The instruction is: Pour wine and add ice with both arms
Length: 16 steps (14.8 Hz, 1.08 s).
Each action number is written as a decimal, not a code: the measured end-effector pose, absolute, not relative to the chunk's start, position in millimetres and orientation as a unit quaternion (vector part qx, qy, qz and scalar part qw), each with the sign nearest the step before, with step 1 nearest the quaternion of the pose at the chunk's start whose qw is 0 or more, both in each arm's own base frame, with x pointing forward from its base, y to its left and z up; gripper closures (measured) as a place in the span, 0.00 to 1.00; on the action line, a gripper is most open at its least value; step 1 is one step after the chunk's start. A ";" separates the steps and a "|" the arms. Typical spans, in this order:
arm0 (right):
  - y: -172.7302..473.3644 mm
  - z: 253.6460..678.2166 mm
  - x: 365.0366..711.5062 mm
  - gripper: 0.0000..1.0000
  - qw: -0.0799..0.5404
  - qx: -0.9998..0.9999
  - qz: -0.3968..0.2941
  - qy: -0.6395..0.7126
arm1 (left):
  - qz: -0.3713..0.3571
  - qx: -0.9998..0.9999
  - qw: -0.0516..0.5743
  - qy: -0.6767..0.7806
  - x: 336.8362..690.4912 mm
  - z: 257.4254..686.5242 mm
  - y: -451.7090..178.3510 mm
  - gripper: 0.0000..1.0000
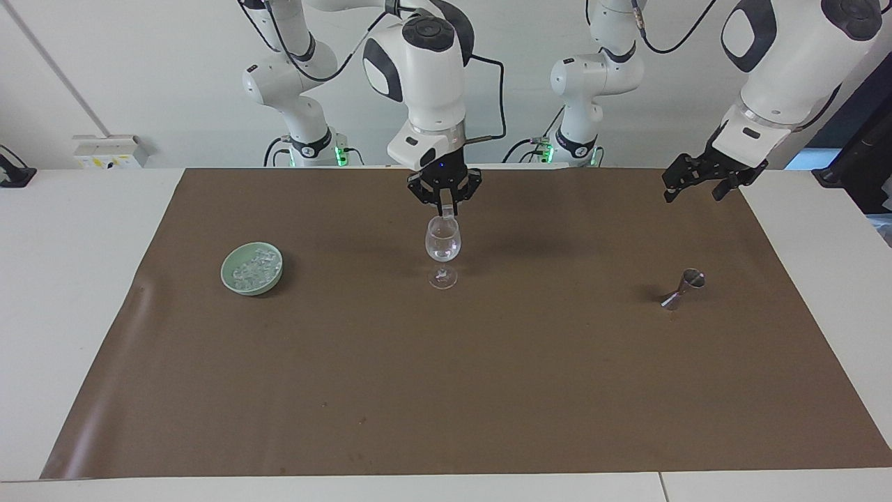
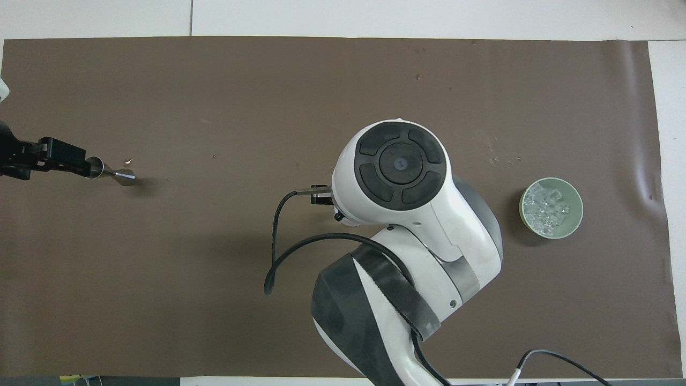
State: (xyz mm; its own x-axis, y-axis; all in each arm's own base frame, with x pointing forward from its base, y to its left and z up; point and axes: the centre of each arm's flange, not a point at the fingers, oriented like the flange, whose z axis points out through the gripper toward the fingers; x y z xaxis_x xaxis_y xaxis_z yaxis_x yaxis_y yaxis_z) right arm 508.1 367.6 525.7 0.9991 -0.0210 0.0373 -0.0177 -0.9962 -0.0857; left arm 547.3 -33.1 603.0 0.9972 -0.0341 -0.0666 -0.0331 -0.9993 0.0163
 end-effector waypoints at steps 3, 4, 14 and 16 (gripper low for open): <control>364.6 511.6 507.8 0.74 0.042 -0.999 -0.020 0.012 | -0.033 0.999 0.008 -0.015 547.4 603.0 -30.5 0.00; 363.8 507.1 506.9 0.74 0.042 -0.999 -0.019 0.013 | -0.033 0.999 0.008 -0.014 547.4 603.0 -30.5 0.00; 358.2 493.0 493.8 0.74 0.045 -0.999 -0.022 0.011 | -0.033 0.999 0.007 -0.014 547.4 602.9 -30.5 0.00; 357.7 491.4 493.0 0.74 0.044 -0.999 -0.021 0.011 | -0.034 0.999 0.007 -0.014 547.4 602.8 -30.5 0.00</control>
State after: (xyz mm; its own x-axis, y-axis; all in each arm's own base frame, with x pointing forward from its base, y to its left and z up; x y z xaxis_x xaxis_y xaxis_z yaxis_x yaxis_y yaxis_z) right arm 493.0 357.7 491.4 0.9989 -0.0237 0.0407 -0.0200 -0.9959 -0.0885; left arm 547.4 -30.5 602.8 0.9973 -0.0295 -0.0668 -0.0285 -0.9995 0.0159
